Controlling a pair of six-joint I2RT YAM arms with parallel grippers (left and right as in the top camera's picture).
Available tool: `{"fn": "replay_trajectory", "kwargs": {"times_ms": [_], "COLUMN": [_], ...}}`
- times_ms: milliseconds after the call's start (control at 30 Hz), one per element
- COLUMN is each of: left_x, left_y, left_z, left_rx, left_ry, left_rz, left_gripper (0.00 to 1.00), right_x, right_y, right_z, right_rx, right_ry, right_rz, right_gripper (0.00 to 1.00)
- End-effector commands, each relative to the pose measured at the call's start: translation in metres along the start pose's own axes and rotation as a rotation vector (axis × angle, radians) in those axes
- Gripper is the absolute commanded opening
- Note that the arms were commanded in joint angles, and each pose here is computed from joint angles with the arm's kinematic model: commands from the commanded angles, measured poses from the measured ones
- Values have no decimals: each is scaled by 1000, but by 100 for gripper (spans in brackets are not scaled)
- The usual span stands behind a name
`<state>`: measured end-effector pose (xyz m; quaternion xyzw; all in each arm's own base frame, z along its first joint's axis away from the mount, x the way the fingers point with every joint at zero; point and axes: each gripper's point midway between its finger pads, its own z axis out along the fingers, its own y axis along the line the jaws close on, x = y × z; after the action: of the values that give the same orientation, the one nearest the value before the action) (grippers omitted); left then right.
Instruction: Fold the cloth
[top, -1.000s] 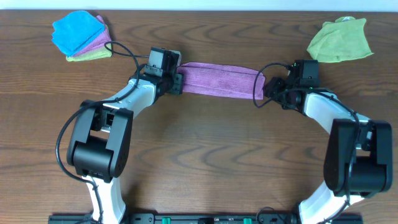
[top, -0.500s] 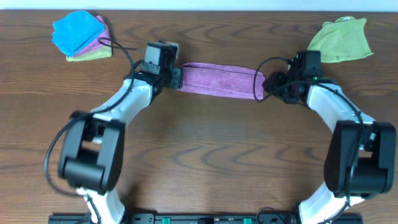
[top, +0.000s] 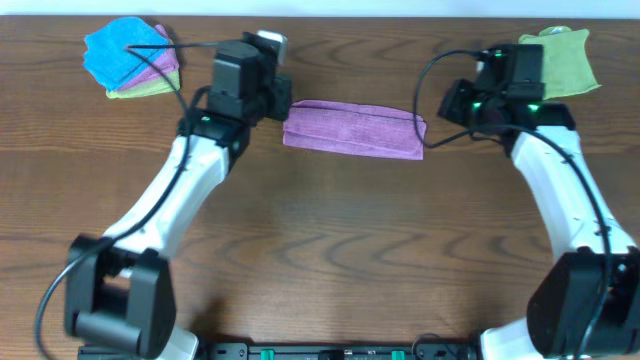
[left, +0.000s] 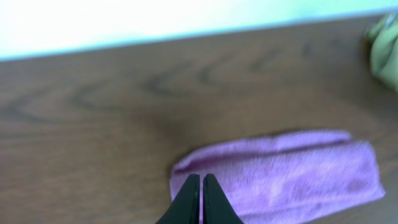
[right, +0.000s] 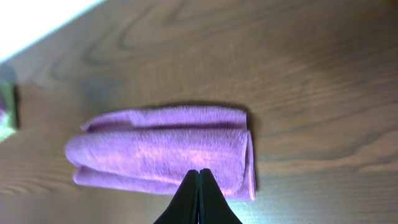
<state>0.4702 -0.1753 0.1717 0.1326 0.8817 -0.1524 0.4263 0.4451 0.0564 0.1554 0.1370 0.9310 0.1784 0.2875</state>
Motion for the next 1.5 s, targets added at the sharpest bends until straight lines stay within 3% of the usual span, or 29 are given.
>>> {"fn": "replay_trajectory", "kwargs": {"times_ms": [0, 233, 733, 1467], "left_x": [27, 50, 88, 133], "left_y": [-8, 3, 4, 10], "left_z": [24, 43, 87, 123], "left_rx": [-15, -229, -172, -154], "left_ry": [75, 135, 179, 241], "left_rz": [89, 268, 210, 181], "left_gripper": [6, 6, 6, 6], "right_x": [9, 21, 39, 51], "right_y": [9, 8, -16, -31], "right_z": [6, 7, 30, 25], "right_rx": [91, 251, 316, 356], "right_ry": [-12, -24, 68, 121], "right_rz": [-129, -241, -207, -153], "right_gripper": [2, 2, 2, 1]}}
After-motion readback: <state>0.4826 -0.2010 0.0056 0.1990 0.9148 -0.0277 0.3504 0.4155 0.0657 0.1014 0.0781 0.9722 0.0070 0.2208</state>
